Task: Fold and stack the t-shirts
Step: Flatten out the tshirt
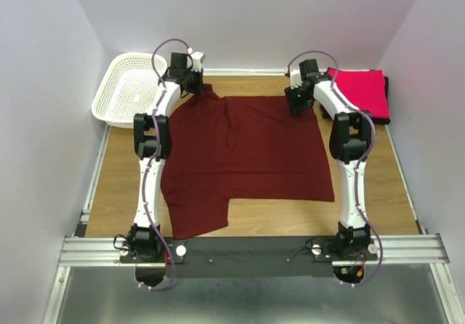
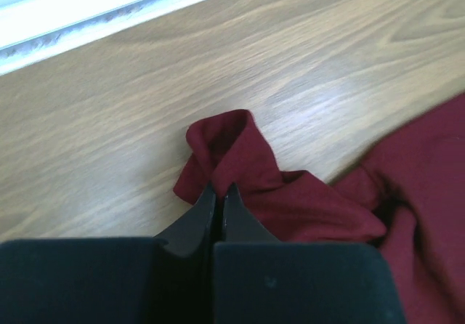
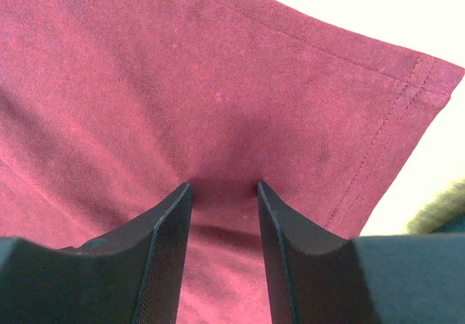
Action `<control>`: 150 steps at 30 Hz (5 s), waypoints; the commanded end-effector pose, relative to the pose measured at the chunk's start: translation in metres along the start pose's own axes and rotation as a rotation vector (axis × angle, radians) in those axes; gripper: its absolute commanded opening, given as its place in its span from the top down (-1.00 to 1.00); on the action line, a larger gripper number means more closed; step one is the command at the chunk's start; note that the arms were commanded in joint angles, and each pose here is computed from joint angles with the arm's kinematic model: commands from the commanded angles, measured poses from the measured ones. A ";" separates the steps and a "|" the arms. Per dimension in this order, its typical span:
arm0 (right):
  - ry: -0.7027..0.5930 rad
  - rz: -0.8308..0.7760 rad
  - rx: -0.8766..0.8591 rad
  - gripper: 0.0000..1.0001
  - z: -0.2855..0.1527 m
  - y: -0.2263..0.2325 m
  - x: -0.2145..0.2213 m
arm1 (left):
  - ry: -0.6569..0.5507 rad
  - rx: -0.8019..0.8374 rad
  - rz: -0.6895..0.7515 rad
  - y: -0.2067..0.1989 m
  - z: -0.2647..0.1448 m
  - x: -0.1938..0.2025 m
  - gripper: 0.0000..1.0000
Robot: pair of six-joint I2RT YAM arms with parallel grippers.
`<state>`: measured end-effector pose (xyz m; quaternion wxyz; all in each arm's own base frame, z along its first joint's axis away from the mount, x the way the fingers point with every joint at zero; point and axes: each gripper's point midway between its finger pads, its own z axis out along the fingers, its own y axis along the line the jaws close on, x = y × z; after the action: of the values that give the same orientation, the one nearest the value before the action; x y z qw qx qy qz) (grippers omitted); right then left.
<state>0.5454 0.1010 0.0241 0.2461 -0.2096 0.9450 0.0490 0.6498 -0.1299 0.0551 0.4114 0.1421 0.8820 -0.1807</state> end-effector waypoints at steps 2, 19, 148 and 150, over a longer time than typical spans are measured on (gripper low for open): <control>0.149 0.006 -0.026 0.06 0.006 0.006 0.043 | -0.273 0.191 0.177 -0.039 -0.057 -0.104 1.00; 0.230 -0.084 -0.095 0.35 -0.050 0.022 0.103 | -0.003 0.317 1.014 -0.092 -0.200 0.063 0.84; -0.322 0.104 0.058 0.99 -0.062 -0.092 -0.052 | -0.368 -0.243 0.737 0.003 -0.125 -0.161 1.00; -0.330 0.108 0.068 0.99 -0.060 -0.094 -0.054 | -0.359 -0.287 0.745 0.008 -0.113 -0.158 1.00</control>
<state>0.5870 0.0360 0.1021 0.3780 -0.1609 0.9080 0.0822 0.6506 -0.0803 0.2264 0.5708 0.3808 0.7267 0.0329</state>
